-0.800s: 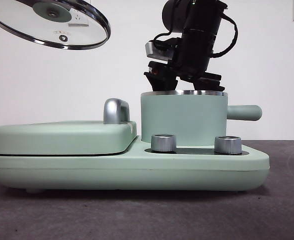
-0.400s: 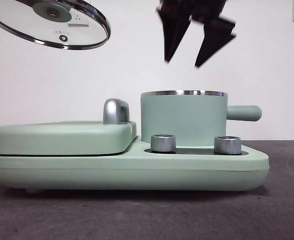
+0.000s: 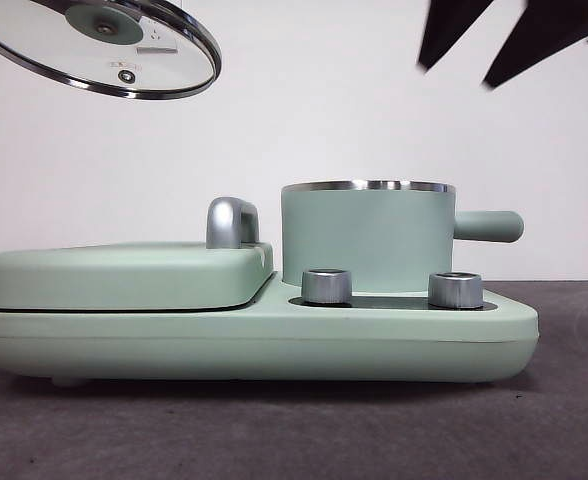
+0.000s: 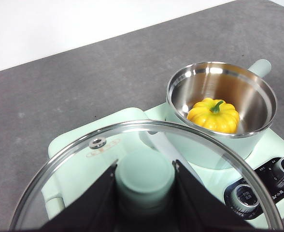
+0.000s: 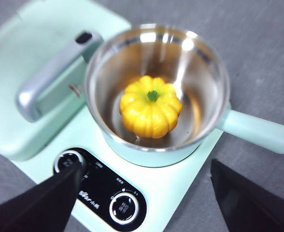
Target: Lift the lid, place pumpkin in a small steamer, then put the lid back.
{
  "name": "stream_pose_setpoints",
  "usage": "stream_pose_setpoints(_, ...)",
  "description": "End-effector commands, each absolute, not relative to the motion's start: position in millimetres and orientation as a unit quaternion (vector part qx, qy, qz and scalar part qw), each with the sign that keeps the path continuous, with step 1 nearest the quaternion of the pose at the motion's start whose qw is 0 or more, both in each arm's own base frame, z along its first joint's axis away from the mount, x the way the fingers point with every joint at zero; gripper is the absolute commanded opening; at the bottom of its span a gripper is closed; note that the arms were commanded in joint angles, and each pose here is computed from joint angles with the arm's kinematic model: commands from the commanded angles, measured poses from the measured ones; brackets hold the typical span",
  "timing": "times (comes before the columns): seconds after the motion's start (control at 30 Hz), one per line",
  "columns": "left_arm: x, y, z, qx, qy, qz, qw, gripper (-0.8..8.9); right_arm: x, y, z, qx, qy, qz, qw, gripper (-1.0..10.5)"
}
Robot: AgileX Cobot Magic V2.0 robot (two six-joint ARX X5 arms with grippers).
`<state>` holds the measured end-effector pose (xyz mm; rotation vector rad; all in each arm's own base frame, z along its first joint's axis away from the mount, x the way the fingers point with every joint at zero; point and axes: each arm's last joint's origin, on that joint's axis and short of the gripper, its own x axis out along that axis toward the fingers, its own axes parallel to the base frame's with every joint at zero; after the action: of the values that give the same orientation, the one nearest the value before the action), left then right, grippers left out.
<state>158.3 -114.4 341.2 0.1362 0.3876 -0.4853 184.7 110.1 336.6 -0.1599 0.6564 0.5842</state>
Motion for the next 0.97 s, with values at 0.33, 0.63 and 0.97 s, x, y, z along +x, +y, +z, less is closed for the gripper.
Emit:
stream_pose_setpoints(0.33,169,-128,342,0.060,0.184,-0.282,0.940,0.10,100,61,343,-0.015,0.228,0.269,0.936,4.1)
stream_pose_setpoints(0.63,186,-156,340,0.038,0.135,-0.342,0.929,0.10,77,47,338,-0.010,0.251,0.264,0.931,4.1)
stream_pose_setpoints(0.97,216,-194,327,0.017,0.067,-0.365,0.928,0.09,77,47,336,-0.014,0.263,0.262,0.928,4.1)
